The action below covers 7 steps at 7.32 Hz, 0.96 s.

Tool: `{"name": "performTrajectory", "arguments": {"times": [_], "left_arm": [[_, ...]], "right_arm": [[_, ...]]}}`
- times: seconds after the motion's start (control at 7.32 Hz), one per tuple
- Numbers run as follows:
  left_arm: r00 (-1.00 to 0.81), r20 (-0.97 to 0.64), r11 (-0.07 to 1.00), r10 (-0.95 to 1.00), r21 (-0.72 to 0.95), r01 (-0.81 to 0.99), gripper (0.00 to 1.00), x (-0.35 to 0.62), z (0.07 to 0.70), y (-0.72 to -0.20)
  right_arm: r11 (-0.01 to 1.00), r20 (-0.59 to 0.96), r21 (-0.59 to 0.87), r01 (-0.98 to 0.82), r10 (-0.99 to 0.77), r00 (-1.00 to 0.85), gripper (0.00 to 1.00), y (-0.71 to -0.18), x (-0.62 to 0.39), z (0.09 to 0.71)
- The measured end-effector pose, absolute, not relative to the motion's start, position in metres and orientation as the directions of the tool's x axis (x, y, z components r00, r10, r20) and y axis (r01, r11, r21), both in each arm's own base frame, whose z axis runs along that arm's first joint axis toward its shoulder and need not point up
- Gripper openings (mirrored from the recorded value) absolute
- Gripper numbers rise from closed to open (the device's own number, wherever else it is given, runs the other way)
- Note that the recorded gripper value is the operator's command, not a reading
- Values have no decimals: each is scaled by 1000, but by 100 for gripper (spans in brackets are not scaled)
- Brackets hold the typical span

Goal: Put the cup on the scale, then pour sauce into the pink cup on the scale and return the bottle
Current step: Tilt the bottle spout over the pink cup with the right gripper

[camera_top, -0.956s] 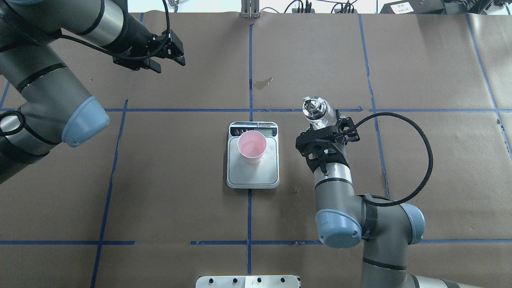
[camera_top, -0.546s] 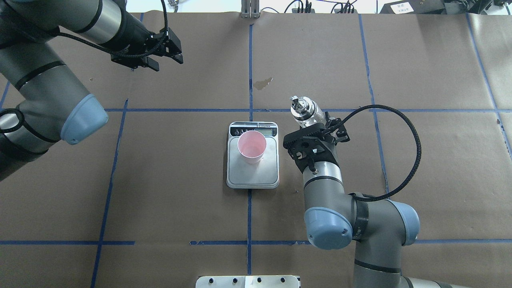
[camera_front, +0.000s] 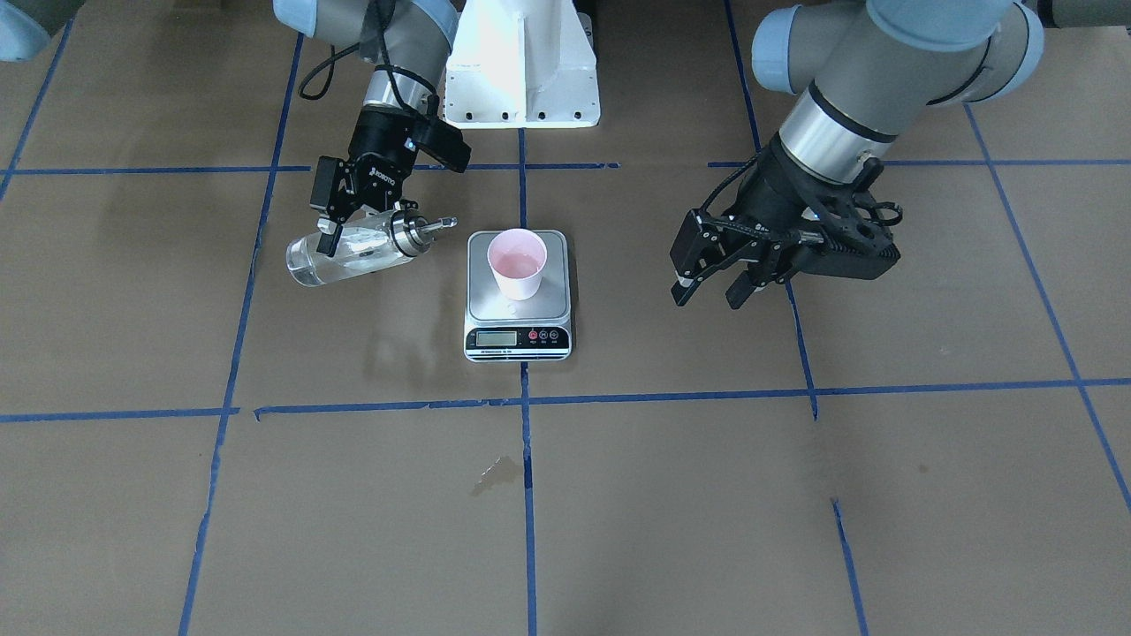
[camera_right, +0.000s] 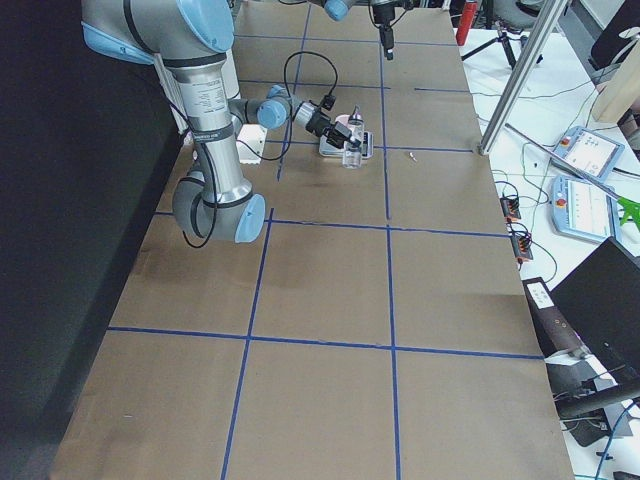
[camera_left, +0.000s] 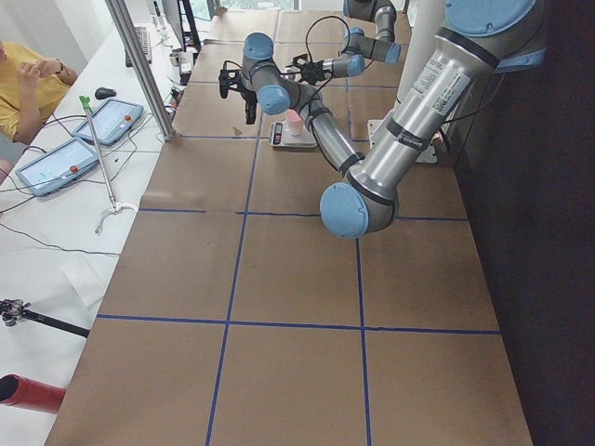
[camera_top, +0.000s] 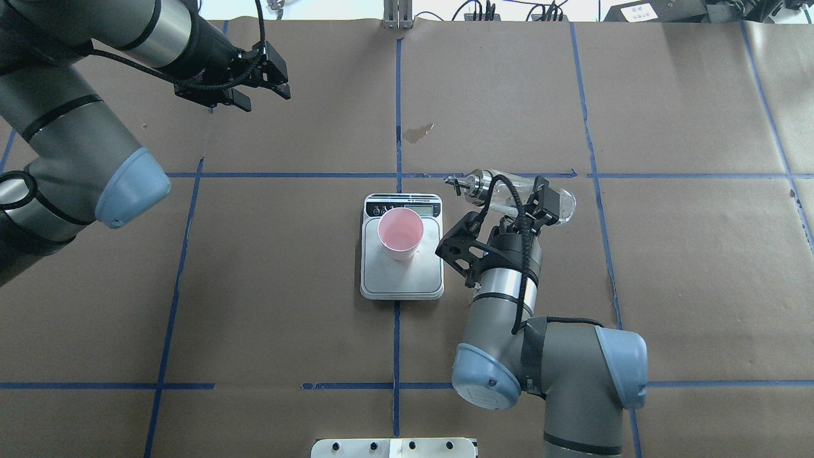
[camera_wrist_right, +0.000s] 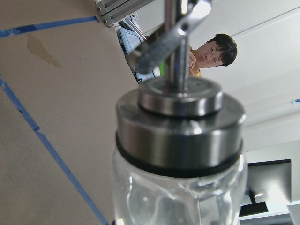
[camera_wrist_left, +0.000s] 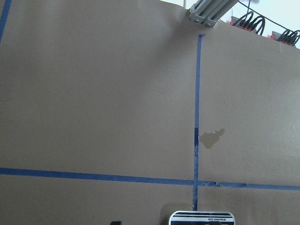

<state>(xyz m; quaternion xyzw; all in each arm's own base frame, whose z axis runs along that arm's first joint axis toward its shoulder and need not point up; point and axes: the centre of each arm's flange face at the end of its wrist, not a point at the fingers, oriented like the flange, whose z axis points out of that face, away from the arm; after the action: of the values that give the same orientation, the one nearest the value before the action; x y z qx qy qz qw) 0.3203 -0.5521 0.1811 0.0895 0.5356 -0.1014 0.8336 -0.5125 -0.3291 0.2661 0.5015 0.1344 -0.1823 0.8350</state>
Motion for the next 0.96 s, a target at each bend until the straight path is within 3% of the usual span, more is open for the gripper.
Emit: {"name": "performTrajectory", "arguments": {"times": [0.41,0.96], "left_arm": [[407,-910,964,-76,37,265,72,318,184,-550],[399,-914,967,-77,29,255,72,312,185,-547]], "right_arm": [[380,-614,683,624,-163,772,0,-314,-519,260],[328,-721,618,715,-129,681,0,-308,-521,264]]}}
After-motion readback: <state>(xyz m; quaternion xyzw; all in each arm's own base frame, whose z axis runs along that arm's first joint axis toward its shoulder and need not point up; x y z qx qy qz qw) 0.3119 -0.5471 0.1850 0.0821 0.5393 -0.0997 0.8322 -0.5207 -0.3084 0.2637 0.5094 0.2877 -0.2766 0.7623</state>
